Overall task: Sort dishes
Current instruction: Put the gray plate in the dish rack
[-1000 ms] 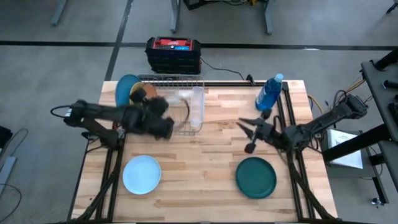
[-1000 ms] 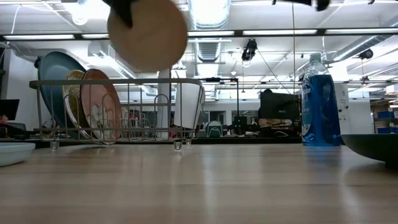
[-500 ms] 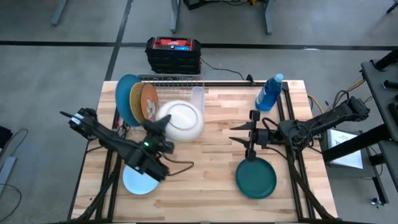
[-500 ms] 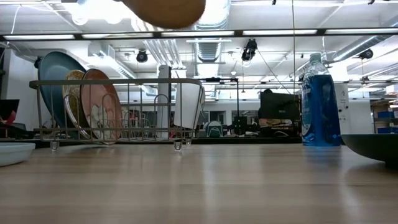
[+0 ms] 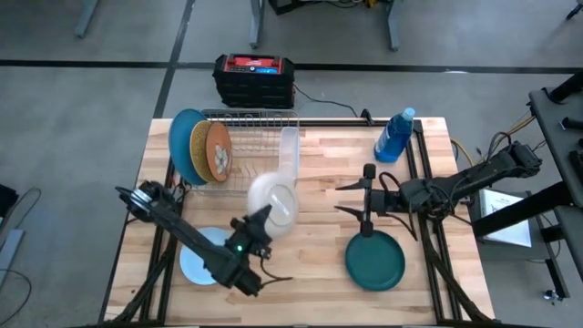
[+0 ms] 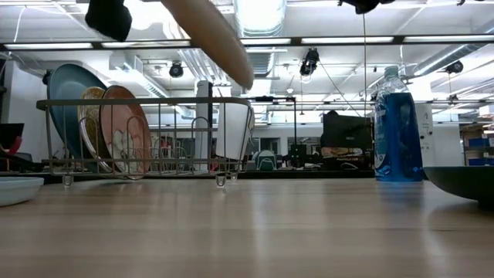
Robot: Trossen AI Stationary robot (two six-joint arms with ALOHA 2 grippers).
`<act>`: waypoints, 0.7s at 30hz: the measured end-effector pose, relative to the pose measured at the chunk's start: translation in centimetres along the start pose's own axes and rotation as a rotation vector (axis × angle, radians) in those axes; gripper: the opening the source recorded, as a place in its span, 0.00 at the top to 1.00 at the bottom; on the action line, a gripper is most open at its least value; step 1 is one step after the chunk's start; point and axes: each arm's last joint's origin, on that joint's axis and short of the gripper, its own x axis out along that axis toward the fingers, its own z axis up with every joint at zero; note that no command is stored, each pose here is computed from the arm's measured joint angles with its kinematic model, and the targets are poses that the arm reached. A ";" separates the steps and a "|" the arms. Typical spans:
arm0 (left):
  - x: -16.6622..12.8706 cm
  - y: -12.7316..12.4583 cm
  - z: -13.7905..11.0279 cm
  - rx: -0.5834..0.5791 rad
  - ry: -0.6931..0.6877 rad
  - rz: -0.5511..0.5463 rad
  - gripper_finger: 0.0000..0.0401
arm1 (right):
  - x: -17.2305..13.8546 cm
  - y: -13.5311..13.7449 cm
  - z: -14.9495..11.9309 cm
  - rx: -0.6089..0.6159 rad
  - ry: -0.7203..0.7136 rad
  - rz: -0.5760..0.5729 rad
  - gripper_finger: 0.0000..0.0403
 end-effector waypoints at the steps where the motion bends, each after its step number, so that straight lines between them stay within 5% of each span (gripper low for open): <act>1: -0.4 -0.2 0.5 0.037 -0.010 0.003 0.96 | 0.0 0.0 0.0 0.006 0.002 -0.005 0.48; 7: -1.6 0.7 1.3 0.073 -0.040 0.023 0.96 | 0.0 0.0 -0.1 0.010 0.013 -0.015 0.48; 11: -1.8 2.4 1.0 -0.057 -0.045 0.022 0.96 | 0.0 -0.1 -0.1 0.011 0.015 -0.020 0.49; 15: -1.2 5.4 -0.8 -0.390 -0.035 0.004 0.96 | 0.1 -0.3 -0.3 0.043 0.024 -0.026 0.48; 21: 2.1 10.0 -10.2 -0.945 0.075 -0.016 0.96 | 0.2 -0.7 -0.5 0.142 0.036 -0.046 0.48</act>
